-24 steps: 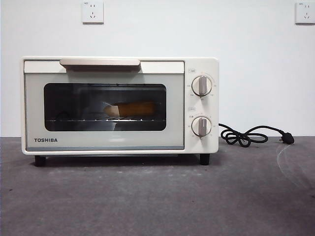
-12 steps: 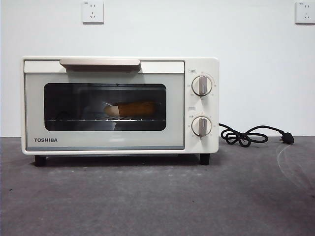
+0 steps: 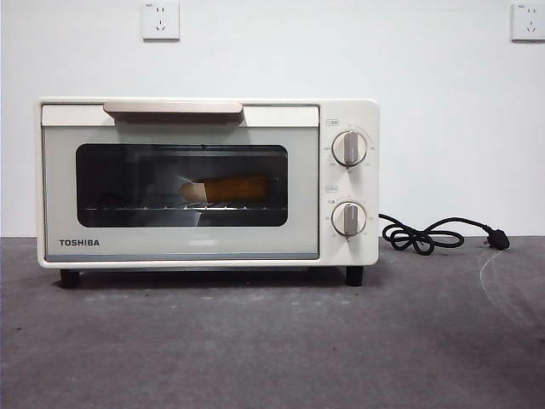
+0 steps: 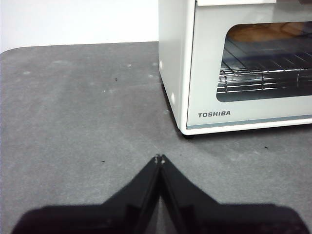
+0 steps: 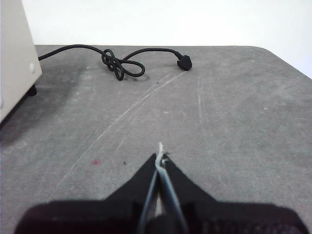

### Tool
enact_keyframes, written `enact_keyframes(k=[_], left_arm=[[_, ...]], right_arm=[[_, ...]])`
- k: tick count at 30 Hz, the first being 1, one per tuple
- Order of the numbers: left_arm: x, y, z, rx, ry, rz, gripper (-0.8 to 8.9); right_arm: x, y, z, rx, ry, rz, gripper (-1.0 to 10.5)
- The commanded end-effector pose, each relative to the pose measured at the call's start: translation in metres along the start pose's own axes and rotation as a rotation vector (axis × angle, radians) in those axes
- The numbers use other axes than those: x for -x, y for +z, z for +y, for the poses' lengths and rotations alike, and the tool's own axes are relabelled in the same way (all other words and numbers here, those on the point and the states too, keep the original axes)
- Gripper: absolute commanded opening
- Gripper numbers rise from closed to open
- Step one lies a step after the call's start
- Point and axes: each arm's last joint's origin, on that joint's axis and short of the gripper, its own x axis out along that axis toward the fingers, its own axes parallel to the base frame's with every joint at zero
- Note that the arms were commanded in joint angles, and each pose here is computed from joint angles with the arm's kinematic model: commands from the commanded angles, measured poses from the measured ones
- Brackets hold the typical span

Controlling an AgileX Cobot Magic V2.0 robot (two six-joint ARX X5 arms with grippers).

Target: Take the corn from the table,put the corn in the oven

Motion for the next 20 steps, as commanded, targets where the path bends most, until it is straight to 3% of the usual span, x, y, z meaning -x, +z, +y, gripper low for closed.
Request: enact_keyframes(k=[1,20], left_arm=[[-0.0008,-0.0020,0.0003,-0.009,0.004,0.002,-0.03],[-0.0012,-0.0025,0.0003,-0.009,0.004,0.008,-0.03]], right_arm=[[-0.0006,-0.0020,0.0001,0.000,0.001,0.002,0.0],[-0.0015,-0.0029,0.0000,-0.001,-0.003,0.017,0.0]])
